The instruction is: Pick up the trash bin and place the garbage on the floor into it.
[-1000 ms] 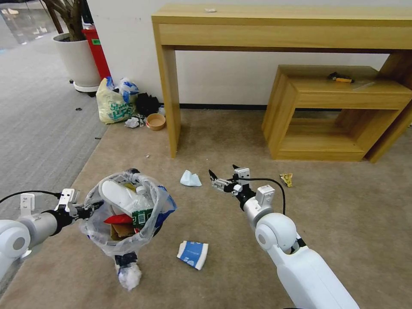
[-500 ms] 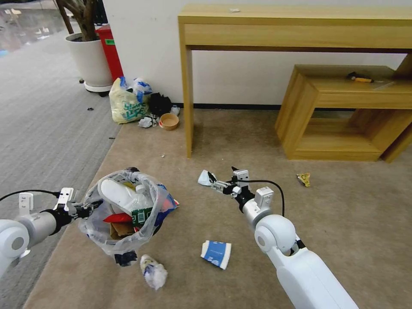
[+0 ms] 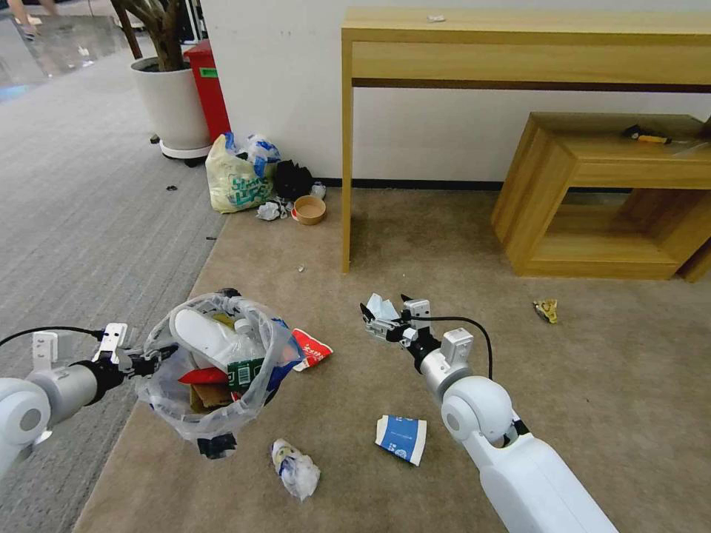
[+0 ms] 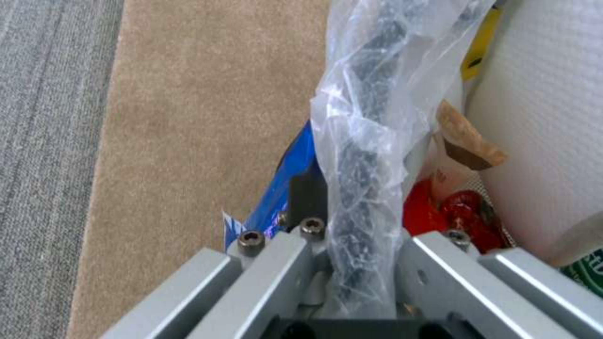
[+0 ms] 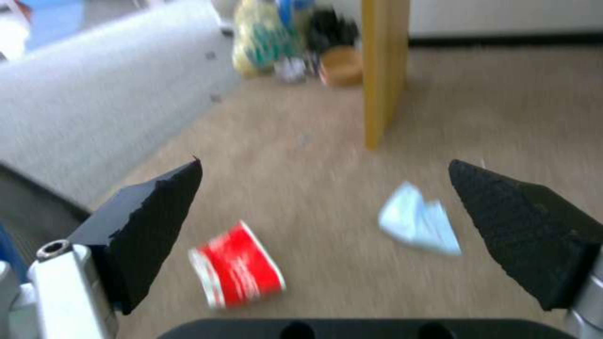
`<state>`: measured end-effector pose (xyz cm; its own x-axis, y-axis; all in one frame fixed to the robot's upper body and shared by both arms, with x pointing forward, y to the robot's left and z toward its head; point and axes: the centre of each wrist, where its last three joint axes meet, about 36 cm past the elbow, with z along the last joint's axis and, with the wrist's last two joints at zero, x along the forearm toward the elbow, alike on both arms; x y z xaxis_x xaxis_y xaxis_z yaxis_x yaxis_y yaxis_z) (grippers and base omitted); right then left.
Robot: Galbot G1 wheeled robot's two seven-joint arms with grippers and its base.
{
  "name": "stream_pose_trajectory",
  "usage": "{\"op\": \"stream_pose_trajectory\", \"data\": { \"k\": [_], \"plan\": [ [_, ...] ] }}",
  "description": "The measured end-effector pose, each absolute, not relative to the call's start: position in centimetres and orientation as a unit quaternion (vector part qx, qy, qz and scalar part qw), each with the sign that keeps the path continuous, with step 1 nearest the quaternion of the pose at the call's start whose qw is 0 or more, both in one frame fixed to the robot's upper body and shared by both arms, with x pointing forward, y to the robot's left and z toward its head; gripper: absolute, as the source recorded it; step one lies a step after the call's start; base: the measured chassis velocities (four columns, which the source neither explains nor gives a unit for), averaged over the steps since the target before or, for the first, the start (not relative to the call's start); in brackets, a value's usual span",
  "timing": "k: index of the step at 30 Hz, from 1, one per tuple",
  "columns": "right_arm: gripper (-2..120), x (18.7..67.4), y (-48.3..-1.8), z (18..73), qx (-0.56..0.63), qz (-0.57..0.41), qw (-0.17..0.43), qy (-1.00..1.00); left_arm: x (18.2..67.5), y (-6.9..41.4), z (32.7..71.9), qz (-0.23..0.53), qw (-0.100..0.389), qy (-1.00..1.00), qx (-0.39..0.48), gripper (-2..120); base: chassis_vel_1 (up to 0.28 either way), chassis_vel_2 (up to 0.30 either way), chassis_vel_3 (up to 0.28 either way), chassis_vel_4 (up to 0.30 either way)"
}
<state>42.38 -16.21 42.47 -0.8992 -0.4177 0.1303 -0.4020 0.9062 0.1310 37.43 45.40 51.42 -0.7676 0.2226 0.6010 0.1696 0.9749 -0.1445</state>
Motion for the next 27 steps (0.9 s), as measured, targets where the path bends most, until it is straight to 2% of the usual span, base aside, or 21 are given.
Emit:
{"op": "stream_pose_trajectory", "data": {
  "k": [10,23,27],
  "plan": [
    [100,41.9,-17.1,41.4,0.204,-0.049,0.101,-0.972,37.4,45.6,51.5,0.038,0.324,-0.94,-0.101,0,0.0,0.0,0.0,0.0],
    [100,39.6,-20.5,35.2,0.165,-0.057,0.238,-0.955,37.6,46.4,51.6,0.036,0.323,-0.941,-0.091,0,0.0,0.0,0.0,0.0],
    [100,38.3,-21.3,32.7,0.155,-0.084,0.299,-0.938,37.8,47.2,51.6,0.038,0.325,-0.941,-0.083,0,0.0,0.0,0.0,0.0]
  ]
}}
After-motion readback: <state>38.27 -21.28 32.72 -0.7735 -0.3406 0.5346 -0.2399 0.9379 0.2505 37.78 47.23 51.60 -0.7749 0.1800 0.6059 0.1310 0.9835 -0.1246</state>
